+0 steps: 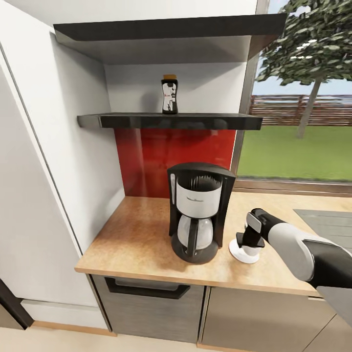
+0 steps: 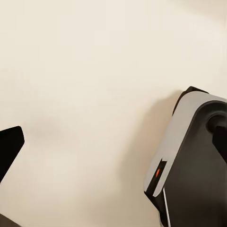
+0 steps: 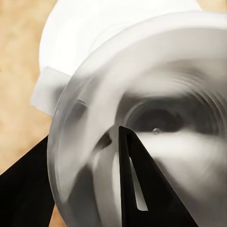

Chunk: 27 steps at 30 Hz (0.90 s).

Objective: Set up a coffee station on the kitchen countertop: keep the coffee maker on the countertop, move the bottle of coffee from the kitchen shelf to the counter next to the coffee maker, place a paper coffee filter on top of the coffee maker, put the saucer next to the coffee maker with the coffee cup on the saucer, and place the electric kettle next to the coffee maker.

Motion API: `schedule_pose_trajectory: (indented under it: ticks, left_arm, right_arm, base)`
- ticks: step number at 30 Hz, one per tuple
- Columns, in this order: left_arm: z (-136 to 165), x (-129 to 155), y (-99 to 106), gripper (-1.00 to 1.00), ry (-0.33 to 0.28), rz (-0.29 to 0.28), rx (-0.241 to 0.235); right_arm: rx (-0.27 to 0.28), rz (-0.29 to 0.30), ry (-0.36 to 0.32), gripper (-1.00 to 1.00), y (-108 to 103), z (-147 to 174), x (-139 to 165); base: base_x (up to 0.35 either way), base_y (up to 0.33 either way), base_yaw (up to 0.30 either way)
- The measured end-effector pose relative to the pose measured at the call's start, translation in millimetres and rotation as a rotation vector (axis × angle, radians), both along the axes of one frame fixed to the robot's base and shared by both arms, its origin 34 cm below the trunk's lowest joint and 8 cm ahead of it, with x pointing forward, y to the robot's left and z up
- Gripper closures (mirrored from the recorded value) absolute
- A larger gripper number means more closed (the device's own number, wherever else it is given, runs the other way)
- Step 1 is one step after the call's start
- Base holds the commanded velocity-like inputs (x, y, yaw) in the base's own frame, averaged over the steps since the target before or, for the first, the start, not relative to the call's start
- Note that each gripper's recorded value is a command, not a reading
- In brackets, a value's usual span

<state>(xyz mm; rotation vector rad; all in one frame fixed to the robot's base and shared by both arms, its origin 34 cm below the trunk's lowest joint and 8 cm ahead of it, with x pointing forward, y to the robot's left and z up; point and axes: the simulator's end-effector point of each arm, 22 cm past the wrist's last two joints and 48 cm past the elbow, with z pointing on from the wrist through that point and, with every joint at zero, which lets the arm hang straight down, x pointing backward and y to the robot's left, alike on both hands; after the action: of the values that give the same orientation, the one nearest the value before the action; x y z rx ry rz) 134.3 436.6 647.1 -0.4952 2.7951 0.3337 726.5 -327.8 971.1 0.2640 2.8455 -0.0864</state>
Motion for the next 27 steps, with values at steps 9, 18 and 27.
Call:
schedule_pose_trajectory:
  ticks: [9,18,27]
  left_arm:
    - [0.0,0.0,0.0,-1.0,0.0,0.0,0.0]
    - [0.3,-0.1,1.4,-1.0,-0.005,0.019,0.002]
    - [0.3,-0.5,1.4,-1.0,-0.003,0.02,0.002]
  right_arm:
    - [0.072,-0.034,-0.017,1.0,11.6,0.3,3.0]
    - [0.127,-0.073,-0.03,1.0,19.5,1.0,5.5]
    - [0.058,-0.068,-0.015,1.0,10.4,0.0,2.4]
  base:
    - [0.084,0.0,0.0]
    - [0.008,0.0,0.0]
    - [0.08,-0.058,0.0]
